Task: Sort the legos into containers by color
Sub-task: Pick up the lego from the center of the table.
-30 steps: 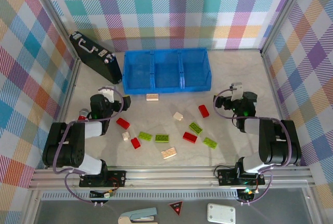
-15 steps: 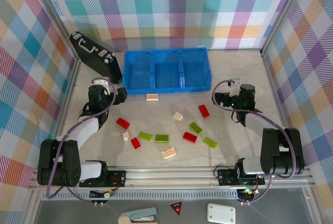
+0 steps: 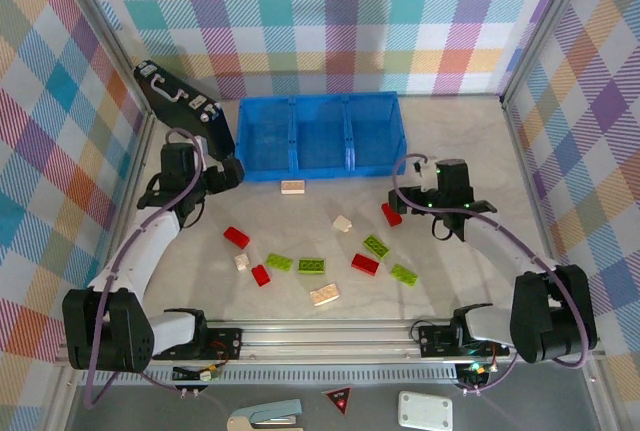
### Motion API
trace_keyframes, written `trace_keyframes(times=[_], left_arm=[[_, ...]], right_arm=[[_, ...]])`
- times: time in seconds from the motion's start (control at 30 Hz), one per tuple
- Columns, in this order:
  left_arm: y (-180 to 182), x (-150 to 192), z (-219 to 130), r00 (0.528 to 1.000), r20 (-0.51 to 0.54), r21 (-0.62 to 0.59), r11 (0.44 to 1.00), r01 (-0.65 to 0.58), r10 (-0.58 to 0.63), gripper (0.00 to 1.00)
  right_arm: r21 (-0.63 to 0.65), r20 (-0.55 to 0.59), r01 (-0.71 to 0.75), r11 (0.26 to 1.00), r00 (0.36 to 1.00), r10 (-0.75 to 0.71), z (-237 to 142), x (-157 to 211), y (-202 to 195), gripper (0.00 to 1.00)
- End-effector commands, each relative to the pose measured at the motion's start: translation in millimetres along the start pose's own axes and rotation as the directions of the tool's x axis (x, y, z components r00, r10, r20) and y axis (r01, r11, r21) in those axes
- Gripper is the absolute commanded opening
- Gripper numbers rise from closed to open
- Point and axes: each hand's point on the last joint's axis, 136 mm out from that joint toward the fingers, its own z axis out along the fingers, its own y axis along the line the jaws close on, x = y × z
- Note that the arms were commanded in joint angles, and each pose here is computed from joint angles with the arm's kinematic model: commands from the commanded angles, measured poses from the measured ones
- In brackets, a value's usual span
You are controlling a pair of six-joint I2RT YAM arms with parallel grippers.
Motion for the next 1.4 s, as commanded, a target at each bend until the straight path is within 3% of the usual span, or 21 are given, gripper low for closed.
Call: trace_keyframes(times=[0.0, 0.2, 0.43, 0.53, 0.67, 0.77, 1.07, 1.37], left_arm=[[-18.2, 6.9, -8.5, 0.992, -0.124, 0.053, 0.998, 0.018, -0.011, 1.00], [-30.8, 5.1, 0.9, 0.992, -0.128, 0.134, 0.991, -0.005, 0.023, 1.00], [-33.0, -4.3, -4.4, 0.972, -0.144, 0.132, 0.977, -0.169, 0.188, 0.99], [-24.3, -6.6, -6.2, 0.973, -0.108, 0.085, 0.977, -0.198, 0.206, 0.99], [-22.4, 7.8, 0.3, 0.956, -0.105, 0.117, 0.958, -0.261, 0.273, 1.00], [-24.2, 9.5, 2.4, 0.957, -0.131, 0.129, 0.961, -0.244, 0.260, 0.99], [-26.6, 0.1, -11.7, 0.959, -0.052, 0.122, 0.954, -0.272, 0.280, 1.00], [-26.2, -1.0, -16.9, 0.953, -0.037, 0.115, 0.949, -0.294, 0.299, 1.00]], right_arm=[[0.025, -0.083, -0.014, 1.000, 0.996, 0.016, -0.8, 1.9, 5.4, 0.90], [0.005, -0.204, -0.086, 0.996, 0.975, 0.085, 22.5, 13.8, 14.4, 0.82], [0.080, -0.341, -0.046, 0.996, 0.937, 0.071, 38.6, 32.4, 10.1, 0.73], [0.086, -0.362, -0.017, 0.996, 0.931, 0.047, 43.8, 37.0, 7.8, 0.69], [0.134, -0.391, 0.014, 0.991, 0.919, 0.040, 50.2, 39.5, 0.3, 0.65], [0.165, -0.409, 0.034, 0.986, 0.912, 0.037, 53.4, 38.4, -2.5, 0.63], [0.162, -0.453, 0.044, 0.986, 0.891, 0.034, 66.9, 42.5, 2.8, 0.55], [0.182, -0.472, 0.036, 0.983, 0.880, 0.055, 80.9, 46.7, 2.9, 0.50]])
